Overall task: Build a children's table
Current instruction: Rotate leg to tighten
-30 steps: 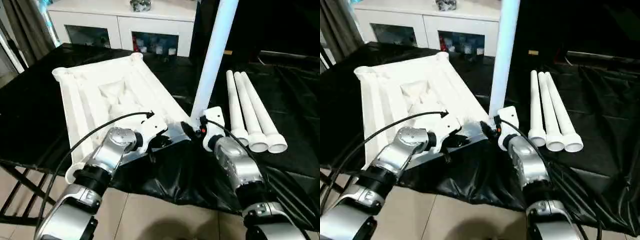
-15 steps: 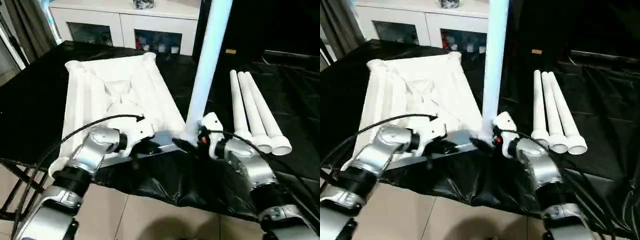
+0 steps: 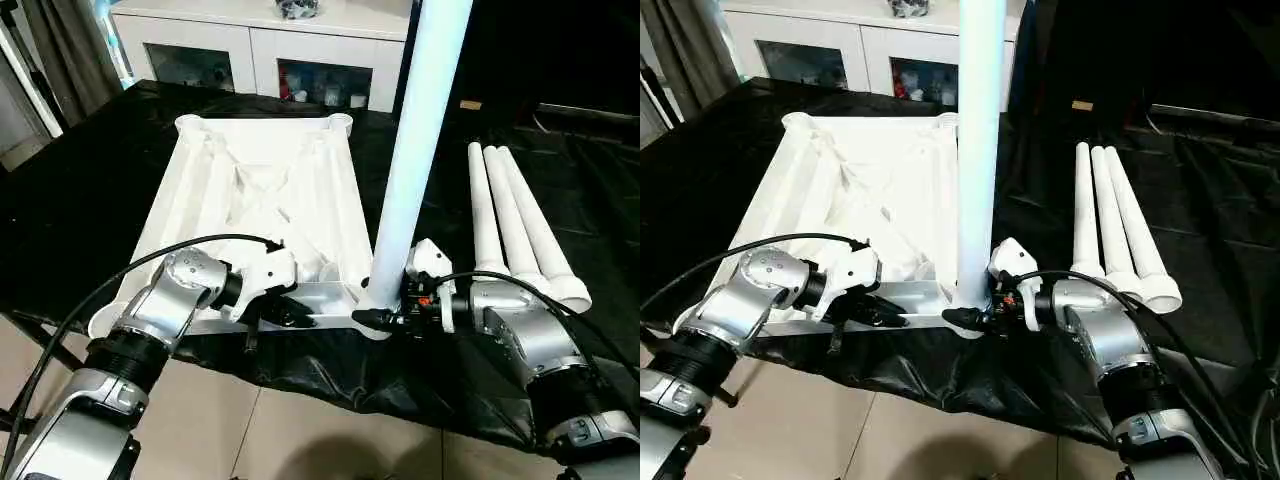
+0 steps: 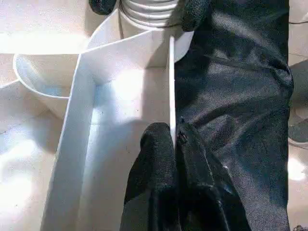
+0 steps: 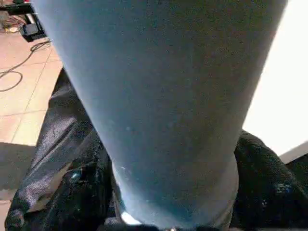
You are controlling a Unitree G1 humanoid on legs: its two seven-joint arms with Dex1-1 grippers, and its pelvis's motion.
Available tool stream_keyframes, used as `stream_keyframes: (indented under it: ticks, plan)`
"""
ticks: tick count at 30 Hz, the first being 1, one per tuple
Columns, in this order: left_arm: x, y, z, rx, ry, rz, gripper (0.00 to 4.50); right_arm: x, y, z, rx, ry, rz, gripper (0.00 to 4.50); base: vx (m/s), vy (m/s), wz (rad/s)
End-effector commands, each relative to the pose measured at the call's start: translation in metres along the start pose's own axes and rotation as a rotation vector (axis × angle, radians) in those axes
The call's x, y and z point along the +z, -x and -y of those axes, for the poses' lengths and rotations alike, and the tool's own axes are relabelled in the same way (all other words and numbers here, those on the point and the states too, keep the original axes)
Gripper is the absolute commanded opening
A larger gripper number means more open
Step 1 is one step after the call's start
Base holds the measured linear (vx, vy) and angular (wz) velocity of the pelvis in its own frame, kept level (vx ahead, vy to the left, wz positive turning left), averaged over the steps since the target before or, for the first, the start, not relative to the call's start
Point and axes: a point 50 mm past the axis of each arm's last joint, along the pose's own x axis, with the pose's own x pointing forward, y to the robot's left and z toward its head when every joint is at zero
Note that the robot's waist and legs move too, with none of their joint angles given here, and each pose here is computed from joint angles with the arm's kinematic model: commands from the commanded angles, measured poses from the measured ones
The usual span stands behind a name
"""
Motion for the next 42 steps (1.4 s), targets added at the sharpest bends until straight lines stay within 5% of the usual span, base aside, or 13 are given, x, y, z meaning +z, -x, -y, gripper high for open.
stream_keyframes:
  ticks: [1, 8, 10, 15, 16, 18, 24, 29, 34, 42]
  plan:
    - [0.015, -0.011, -0.003, -0.006, -0.039, 0.026, 0.00, -0.002, -0.017, -0.011, 0.057, -0.017, 0.004, 2.82, 0.000, 0.000, 0.00]
    - [0.030, -0.029, -0.017, 0.225, 0.038, 0.086, 0.00, -0.010, -0.039, 0.005, -0.335, -0.116, 0.034, 2.75, 0.000, 0.000, 0.00]
    - [0.041, -0.045, -0.019, 0.318, 0.071, 0.116, 0.00, -0.011, -0.054, 0.013, -0.546, -0.227, 0.069, 2.74, 0.000, 0.000, 0.00]
    - [0.050, -0.059, -0.015, 0.338, 0.055, 0.129, 0.00, -0.003, -0.068, 0.012, -0.617, -0.270, 0.106, 2.74, 0.000, 0.000, 0.00]
    - [0.052, -0.062, -0.014, 0.331, 0.043, 0.128, 0.00, 0.001, -0.072, 0.010, -0.604, -0.253, 0.121, 2.74, 0.000, 0.000, 0.00]
    - [0.053, -0.064, -0.012, 0.313, 0.028, 0.128, 0.00, 0.005, -0.074, 0.008, -0.581, -0.242, 0.144, 3.44, 0.000, 0.000, 0.00]
    - [0.050, -0.056, -0.011, 0.275, 0.004, 0.145, 0.00, 0.006, -0.068, 0.008, -0.534, -0.201, 0.150, 3.92, 0.000, 0.000, 0.00]
    - [0.039, -0.038, -0.005, 0.178, -0.010, 0.155, 0.00, 0.005, -0.048, 0.010, -0.393, -0.087, 0.126, 3.92, 0.000, 0.000, 0.00]
    - [0.027, -0.021, -0.001, 0.067, -0.041, 0.122, 0.00, 0.002, -0.026, -0.002, -0.110, 0.030, 0.049, 3.92, 0.000, 0.000, 0.00]
    - [0.018, -0.005, -0.001, -0.033, -0.059, 0.062, 0.00, -0.003, -0.009, -0.010, 0.101, 0.059, -0.036, 3.59, 0.000, 0.000, 0.00]
